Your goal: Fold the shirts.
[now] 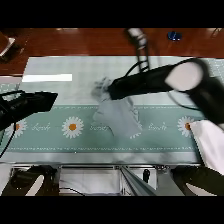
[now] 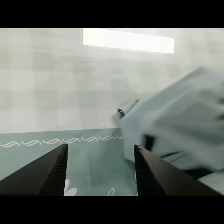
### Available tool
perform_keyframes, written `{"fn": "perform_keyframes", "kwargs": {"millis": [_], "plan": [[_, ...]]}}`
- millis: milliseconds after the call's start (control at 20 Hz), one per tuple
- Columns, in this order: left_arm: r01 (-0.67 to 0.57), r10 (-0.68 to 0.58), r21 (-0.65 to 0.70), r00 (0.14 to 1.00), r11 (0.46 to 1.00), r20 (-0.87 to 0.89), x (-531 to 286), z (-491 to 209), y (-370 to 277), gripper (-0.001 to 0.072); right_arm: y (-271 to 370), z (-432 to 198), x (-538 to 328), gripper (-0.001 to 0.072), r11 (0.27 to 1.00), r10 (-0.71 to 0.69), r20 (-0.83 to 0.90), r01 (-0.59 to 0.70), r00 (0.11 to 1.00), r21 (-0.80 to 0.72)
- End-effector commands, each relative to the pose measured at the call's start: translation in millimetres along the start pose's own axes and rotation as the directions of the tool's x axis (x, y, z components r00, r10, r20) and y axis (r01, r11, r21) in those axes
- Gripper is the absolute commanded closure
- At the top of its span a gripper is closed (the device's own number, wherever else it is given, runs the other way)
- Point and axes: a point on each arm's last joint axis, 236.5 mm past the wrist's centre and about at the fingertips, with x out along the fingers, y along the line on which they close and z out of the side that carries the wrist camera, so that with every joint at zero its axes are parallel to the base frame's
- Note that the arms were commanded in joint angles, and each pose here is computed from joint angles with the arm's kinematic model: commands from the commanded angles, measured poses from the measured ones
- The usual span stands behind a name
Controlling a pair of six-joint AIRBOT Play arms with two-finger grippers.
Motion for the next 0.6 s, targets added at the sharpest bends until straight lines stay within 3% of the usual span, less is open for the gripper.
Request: {"fn": "perform_keyframes", "kwargs": {"millis": [0, 100, 150, 200, 250, 400, 550], "plan": [[-0.024, 0.024, -0.006, 1.0, 1.0, -0.015, -1.5, -2.9, 7.7, 0.0201, 15.6, -37.1, 91.8, 0.0684, 0.99, 0.074, -0.077, -0.064, 0.994, 0.126], [-0.017, 0.017, -0.011, 0.999, 1.0, -0.033, -1.1, -7.4, 6.1, 0.0201, 11.7, -45.9, 118.7, 0.0675, 0.969, 0.108, -0.093, -0.084, 0.99, 0.232], [0.002, -0.003, -0.03, 0.999, 1.0, -0.037, 0.2, -7.9, 1.6, 0.0201, 8.6, -47.7, 124.9, 0.0598, 0.959, 0.118, -0.097, -0.088, 0.988, 0.268], [0.03, -0.033, -0.058, 0.998, 0.998, -0.044, 2.1, -8.9, -4.9, 0.0201, 5.8, -46.4, 126.1, 0.039, 0.958, 0.127, -0.097, -0.096, 0.987, 0.271], [0.048, -0.052, -0.077, 0.997, 0.996, -0.052, 4.2, -10.1, -8.7, 0.0201, 2.3, -42.9, 120.9, 0.03, 0.965, 0.134, -0.107, -0.105, 0.985, 0.24], [0.055, -0.087, -0.171, 0.978, 0.984, -0.188, 10.4, -39.2, -14.4, 0.0201, -37.4, -8.1, 61.1, 0.03, 0.974, 0.12, -0.122, -0.093, 0.985, 0.206], [0.044, -0.108, -0.157, 0.896, 0.987, -0.43, 14.8, -95.5, -13.4, 0.0201, -135.7, 19.4, -40.9, 0.03, 0.963, -0.108, -0.044, 0.115, 0.993, 0.245]]}}
